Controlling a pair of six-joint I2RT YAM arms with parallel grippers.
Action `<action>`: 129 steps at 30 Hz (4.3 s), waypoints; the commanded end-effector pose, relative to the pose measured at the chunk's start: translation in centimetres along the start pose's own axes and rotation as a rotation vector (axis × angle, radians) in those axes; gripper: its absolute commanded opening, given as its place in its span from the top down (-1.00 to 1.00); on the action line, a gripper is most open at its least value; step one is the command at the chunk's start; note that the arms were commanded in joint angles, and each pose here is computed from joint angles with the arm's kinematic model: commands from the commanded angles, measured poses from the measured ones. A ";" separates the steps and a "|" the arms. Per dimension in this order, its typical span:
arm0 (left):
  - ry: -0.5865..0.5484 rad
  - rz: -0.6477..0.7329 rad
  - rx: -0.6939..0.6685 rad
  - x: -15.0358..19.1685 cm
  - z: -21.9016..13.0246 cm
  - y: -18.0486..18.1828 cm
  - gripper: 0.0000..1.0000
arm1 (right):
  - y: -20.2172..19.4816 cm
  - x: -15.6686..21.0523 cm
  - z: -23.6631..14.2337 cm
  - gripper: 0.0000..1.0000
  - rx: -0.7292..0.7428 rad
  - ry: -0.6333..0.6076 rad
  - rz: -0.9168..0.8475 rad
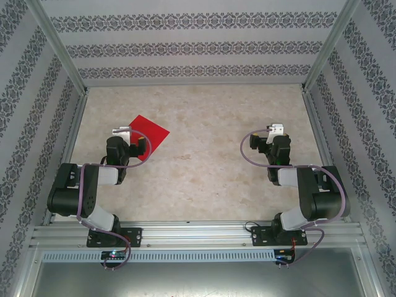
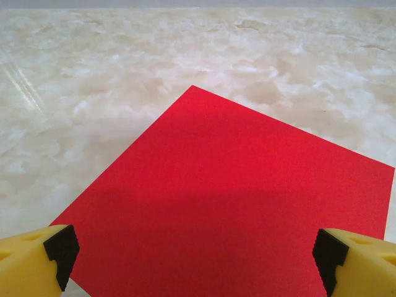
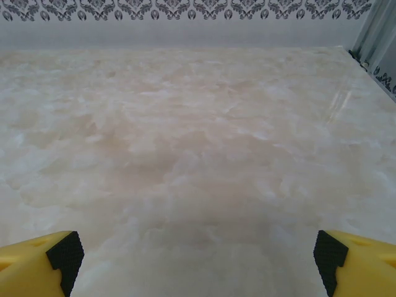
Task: Fold a paper plane with a square sheet of paper (pick it up from the middle)
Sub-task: Move the square sheet of paper to the center of the table, then rotate the square sheet of paper at the center of the table.
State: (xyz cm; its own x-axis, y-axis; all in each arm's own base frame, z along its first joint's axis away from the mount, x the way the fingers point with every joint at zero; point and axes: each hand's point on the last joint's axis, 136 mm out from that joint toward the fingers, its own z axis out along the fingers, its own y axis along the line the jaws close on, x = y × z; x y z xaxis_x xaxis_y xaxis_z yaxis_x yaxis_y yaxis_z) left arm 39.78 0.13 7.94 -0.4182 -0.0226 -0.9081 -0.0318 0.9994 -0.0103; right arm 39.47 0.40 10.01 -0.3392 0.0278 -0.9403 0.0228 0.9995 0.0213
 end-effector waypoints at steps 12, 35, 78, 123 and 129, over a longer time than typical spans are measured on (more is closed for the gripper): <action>-0.030 0.014 -0.029 -0.3 0.0 0.9 -1.00 | 0.0 -0.5 0.1 -0.96 -0.026 -0.026 -0.006; -0.030 0.014 -0.028 -0.4 0.0 0.9 -1.00 | 1.5 -2.4 -1.2 -0.96 -0.067 -0.009 -0.049; 0.895 -0.580 0.153 3.3 5.8 -10.3 -1.00 | 16.7 -0.1 -6.9 -0.95 -0.492 0.636 0.485; 0.441 -0.371 0.203 -2.2 -11.4 -15.1 -1.00 | 28.5 2.1 -6.6 -0.47 -0.597 0.863 0.297; 0.302 -0.433 0.164 -2.8 -12.8 -11.8 -1.00 | 27.9 5.9 -3.5 -0.39 -0.457 0.951 0.267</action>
State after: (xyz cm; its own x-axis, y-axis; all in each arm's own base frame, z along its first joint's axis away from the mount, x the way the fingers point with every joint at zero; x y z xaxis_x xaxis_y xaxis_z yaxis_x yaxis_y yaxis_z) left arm 29.45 -13.51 15.44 -0.7075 -0.3639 -0.6059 -0.0835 0.8943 -0.4396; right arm 34.64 29.49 7.81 -0.9566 0.0402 -0.2886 -0.1287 0.8303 0.5423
